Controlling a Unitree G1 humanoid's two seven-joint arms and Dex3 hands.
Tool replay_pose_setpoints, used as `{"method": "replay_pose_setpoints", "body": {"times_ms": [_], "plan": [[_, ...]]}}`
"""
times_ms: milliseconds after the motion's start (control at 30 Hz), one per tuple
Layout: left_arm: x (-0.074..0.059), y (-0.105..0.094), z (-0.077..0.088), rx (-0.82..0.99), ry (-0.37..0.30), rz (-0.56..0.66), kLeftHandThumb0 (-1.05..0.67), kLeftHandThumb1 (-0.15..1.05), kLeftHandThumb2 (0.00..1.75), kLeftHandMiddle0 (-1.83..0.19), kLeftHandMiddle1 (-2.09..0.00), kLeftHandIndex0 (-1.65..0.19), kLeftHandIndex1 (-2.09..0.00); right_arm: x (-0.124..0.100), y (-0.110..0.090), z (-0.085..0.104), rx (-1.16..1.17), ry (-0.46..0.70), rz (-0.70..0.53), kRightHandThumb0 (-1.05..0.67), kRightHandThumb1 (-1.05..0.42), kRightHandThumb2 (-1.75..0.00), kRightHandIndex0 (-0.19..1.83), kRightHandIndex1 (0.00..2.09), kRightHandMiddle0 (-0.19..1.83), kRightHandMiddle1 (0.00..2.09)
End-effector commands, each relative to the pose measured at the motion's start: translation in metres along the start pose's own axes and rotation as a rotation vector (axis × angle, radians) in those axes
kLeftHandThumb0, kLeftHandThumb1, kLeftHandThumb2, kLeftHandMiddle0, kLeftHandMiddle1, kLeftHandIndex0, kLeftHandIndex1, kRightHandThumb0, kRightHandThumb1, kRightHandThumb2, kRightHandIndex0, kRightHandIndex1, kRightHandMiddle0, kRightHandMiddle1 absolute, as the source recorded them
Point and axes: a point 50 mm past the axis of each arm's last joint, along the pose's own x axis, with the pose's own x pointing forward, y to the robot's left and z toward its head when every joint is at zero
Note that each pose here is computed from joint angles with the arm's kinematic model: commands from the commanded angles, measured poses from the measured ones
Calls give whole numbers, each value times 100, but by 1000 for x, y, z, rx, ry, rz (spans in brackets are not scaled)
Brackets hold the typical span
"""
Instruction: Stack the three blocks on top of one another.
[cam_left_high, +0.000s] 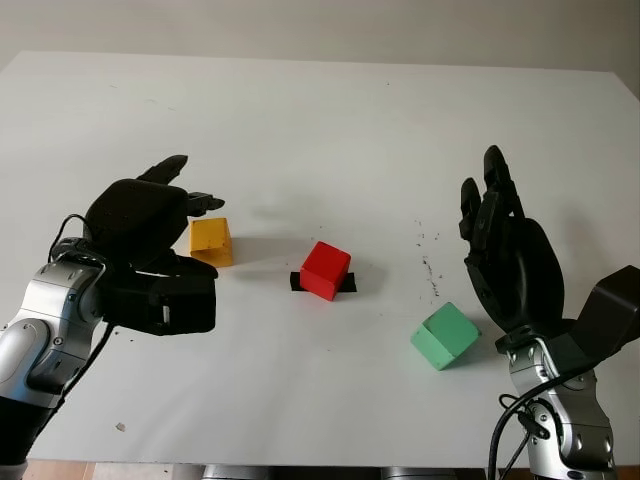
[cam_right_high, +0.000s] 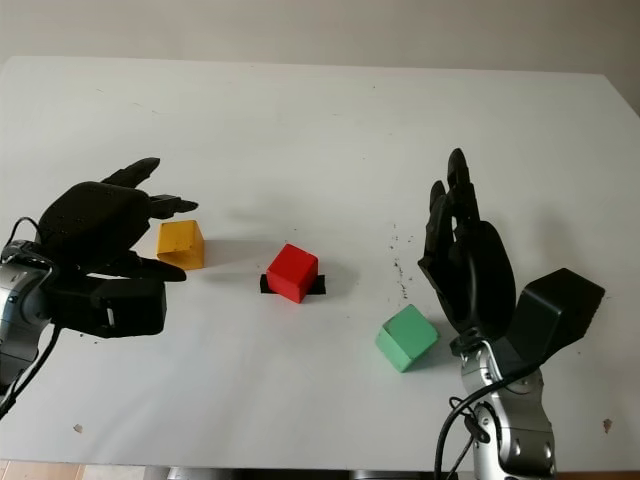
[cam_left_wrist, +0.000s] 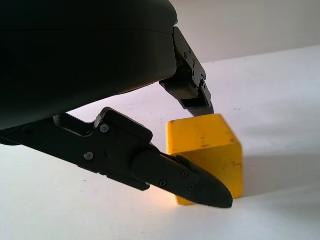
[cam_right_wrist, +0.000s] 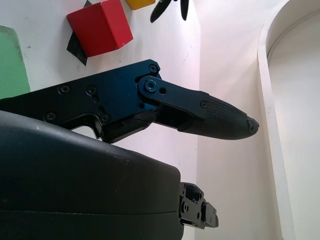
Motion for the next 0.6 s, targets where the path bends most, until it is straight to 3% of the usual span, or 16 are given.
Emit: {"method": "replay_pose_setpoints", "body": {"times_ms": [0, 300, 567], "plan": [[-1, -1, -4, -37, 13, 13, -63, 103, 6, -20, -6, -36, -95, -1, -2, 5, 2, -16, -2, -72, -105, -70, -19, 0, -19, 0], [-1, -2, -8, -52, -16, 34, -47, 105, 19, -29, -7, -33, -114, -1, -4, 6, 11, -22, -24, -68, -105, -67, -19, 0, -19, 0], [-2, 1, -9, 3, -18, 20, -43, 105, 19, -31, -6, -29, -120, -1, -4, 6, 35, -30, -37, -67, -105, -62, -19, 0, -19, 0]]}}
